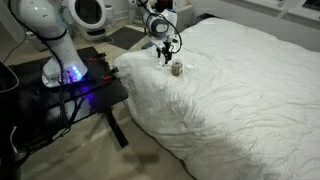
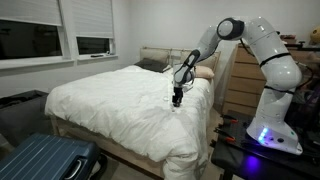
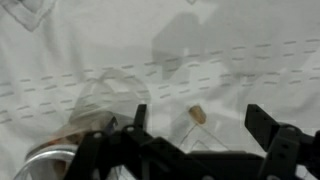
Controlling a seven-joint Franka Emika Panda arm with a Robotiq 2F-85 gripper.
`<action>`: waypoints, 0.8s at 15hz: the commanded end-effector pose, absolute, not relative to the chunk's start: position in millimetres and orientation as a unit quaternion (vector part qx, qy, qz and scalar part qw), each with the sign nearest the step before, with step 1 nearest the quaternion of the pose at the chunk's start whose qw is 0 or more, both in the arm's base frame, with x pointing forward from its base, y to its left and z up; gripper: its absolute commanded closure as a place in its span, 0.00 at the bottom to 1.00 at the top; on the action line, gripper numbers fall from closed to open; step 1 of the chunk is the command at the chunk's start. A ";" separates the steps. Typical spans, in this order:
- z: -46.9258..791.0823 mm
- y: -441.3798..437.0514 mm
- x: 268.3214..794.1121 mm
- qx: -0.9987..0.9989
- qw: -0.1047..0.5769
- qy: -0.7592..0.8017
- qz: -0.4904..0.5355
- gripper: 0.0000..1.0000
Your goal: Take the objects from the bed and put them in the bottle
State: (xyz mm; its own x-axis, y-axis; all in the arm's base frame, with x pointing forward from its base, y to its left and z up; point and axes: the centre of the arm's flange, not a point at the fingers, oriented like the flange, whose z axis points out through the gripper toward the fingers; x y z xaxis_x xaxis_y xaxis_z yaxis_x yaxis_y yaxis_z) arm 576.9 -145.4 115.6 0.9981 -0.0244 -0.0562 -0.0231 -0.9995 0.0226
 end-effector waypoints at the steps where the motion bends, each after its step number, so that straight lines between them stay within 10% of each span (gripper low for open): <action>1: 100.7 -147.7 600.1 0.999 0.023 0.007 -0.025 0.00; 12: 77.3 -133.5 616.9 0.999 0.023 0.020 -0.023 0.00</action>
